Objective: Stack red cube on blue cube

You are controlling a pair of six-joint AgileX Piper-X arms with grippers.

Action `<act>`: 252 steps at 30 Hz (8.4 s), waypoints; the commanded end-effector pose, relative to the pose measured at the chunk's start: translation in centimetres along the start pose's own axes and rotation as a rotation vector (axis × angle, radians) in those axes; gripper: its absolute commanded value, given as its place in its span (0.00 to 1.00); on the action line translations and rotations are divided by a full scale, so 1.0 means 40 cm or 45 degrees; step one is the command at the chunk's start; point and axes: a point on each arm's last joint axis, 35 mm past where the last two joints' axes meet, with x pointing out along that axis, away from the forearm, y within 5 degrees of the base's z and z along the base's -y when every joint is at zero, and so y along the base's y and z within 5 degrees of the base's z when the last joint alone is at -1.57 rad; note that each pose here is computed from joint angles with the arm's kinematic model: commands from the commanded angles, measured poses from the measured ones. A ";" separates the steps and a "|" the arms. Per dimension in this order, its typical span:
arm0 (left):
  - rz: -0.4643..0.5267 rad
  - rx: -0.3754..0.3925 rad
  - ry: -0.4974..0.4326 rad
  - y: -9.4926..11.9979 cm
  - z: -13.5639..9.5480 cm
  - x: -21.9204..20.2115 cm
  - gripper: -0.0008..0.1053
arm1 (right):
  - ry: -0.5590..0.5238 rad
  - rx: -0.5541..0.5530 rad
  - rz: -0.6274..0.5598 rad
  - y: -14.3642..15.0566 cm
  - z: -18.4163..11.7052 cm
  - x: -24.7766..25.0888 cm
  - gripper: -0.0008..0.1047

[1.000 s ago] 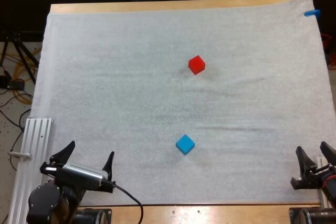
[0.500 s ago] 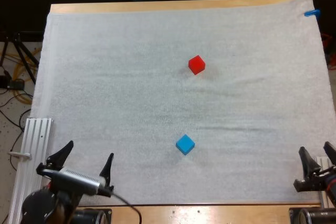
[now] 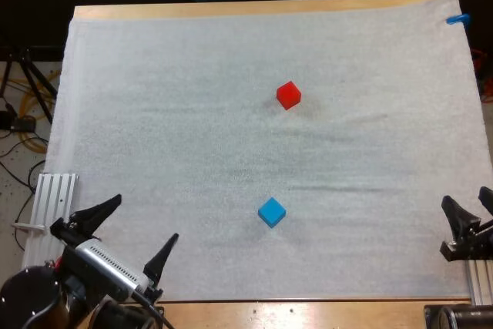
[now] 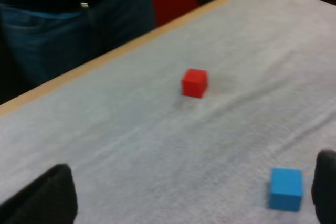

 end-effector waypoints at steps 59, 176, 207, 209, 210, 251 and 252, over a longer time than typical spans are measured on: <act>-0.136 0.069 0.219 -0.009 0.031 -0.007 0.83 | 0.455 -0.380 0.258 0.121 0.334 0.932 0.66; -0.136 0.012 0.264 -0.011 0.040 0.025 0.83 | 0.580 -0.499 0.556 0.497 0.008 0.590 0.29; -0.136 0.012 0.264 -0.011 0.040 0.025 0.83 | 0.593 -0.482 0.586 0.515 -0.071 0.641 0.29; -0.136 0.012 0.264 -0.011 0.040 0.025 0.83 | 0.593 -0.482 0.583 0.515 -0.071 0.641 0.29; -0.136 0.012 0.264 -0.011 0.040 0.025 0.83 | 0.593 -0.482 0.583 0.515 -0.071 0.641 0.29; -0.154 0.010 0.265 -0.012 0.040 0.025 0.83 | 0.467 -0.456 0.543 0.478 0.055 0.549 0.57; -0.173 0.008 0.267 -0.014 0.040 0.025 0.83 | 0.463 -0.454 0.543 0.474 0.061 0.541 0.57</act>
